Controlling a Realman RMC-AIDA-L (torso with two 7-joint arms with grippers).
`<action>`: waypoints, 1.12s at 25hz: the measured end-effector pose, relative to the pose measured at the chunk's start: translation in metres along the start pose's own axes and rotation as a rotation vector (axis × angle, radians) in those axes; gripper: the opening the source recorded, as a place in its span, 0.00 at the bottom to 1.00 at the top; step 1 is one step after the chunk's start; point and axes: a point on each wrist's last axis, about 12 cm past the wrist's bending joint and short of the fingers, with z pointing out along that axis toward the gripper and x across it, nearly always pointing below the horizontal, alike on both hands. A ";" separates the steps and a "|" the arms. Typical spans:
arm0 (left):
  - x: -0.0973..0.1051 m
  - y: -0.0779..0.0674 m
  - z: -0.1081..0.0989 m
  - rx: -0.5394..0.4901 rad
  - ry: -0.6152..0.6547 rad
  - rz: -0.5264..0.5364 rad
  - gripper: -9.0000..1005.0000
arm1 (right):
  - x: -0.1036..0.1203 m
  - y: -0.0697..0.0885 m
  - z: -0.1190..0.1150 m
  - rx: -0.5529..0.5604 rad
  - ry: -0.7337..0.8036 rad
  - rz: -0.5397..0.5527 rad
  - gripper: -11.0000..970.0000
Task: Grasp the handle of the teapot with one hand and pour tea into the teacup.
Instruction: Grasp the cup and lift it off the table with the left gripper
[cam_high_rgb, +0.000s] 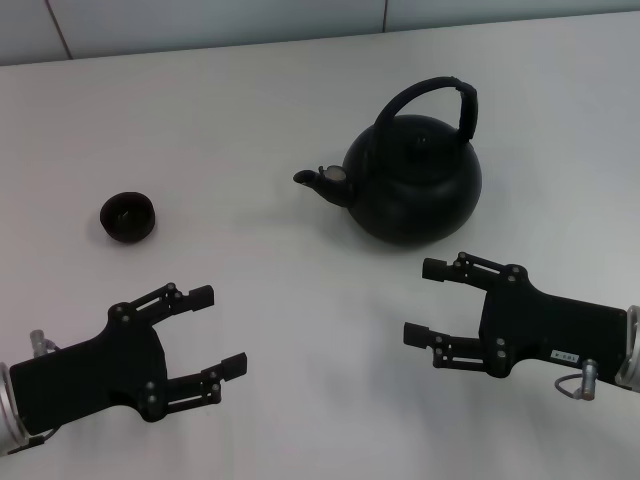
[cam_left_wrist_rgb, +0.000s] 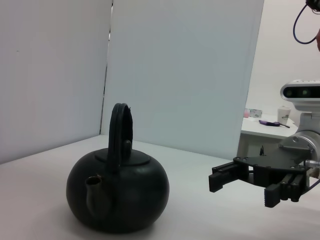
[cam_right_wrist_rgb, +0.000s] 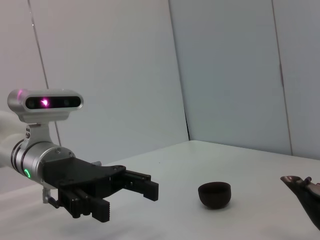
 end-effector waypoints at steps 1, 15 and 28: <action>0.000 0.000 0.000 0.000 0.000 0.000 0.85 | 0.000 0.000 0.000 0.000 0.000 0.000 0.85; 0.000 0.000 0.000 -0.001 -0.001 0.000 0.85 | 0.000 0.000 0.000 0.000 0.000 0.000 0.85; -0.010 0.012 -0.002 -0.152 -0.131 -0.008 0.85 | -0.001 0.000 -0.001 -0.003 -0.003 -0.004 0.85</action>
